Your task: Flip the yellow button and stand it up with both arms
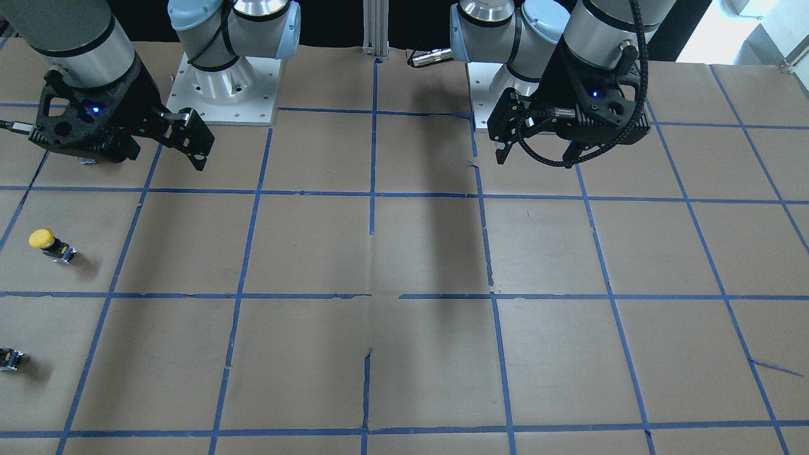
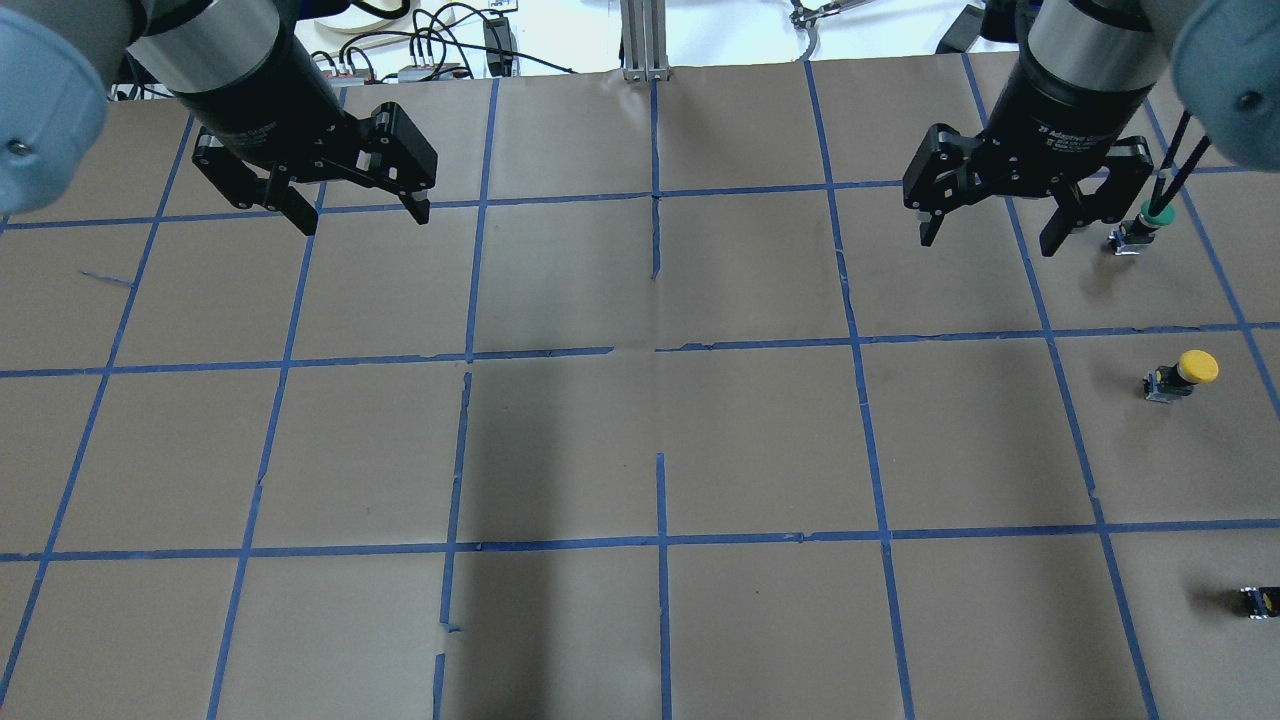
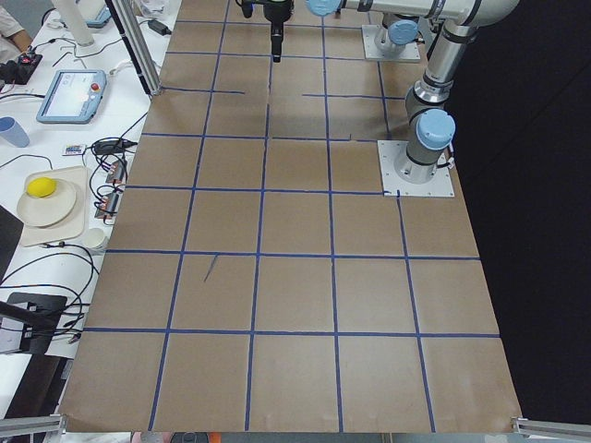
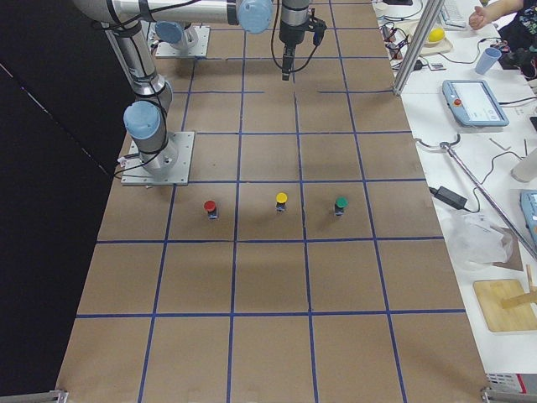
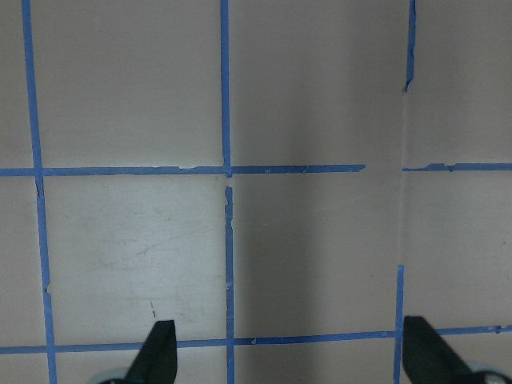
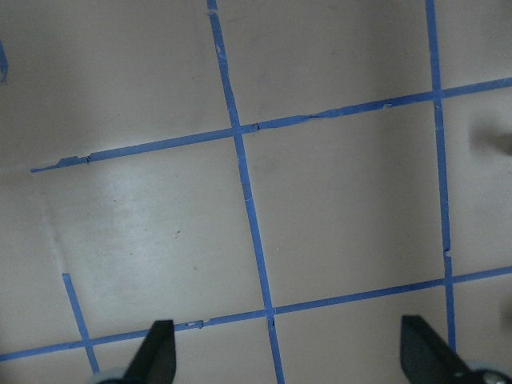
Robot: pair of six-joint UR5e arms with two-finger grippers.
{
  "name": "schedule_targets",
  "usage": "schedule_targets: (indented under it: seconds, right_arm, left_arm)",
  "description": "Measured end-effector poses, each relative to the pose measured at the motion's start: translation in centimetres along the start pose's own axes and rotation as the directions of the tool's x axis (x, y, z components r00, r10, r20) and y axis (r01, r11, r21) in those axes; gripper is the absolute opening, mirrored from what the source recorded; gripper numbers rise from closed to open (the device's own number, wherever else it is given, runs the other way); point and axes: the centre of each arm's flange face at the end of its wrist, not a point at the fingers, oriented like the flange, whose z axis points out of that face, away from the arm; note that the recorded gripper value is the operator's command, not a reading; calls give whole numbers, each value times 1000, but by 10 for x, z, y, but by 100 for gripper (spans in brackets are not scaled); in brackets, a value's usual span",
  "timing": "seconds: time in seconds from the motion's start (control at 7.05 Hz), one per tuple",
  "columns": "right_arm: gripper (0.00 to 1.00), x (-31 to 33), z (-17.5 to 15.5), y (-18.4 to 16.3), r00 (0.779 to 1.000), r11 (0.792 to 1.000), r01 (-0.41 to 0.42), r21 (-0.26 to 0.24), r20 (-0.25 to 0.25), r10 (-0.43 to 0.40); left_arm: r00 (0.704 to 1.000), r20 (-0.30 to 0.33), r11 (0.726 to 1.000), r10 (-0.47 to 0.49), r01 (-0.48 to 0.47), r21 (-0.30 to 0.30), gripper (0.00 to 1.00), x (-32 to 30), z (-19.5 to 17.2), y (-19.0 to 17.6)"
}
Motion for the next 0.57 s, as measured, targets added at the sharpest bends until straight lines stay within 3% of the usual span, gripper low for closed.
schedule_targets:
  seconds: [0.57]
  right_arm:
    - [100, 1, 0, 4, 1000, 1000, 8, -19, -1, -8]
  left_arm:
    - [1000, 0, 1000, 1, -1, 0, 100, 1, 0, 0]
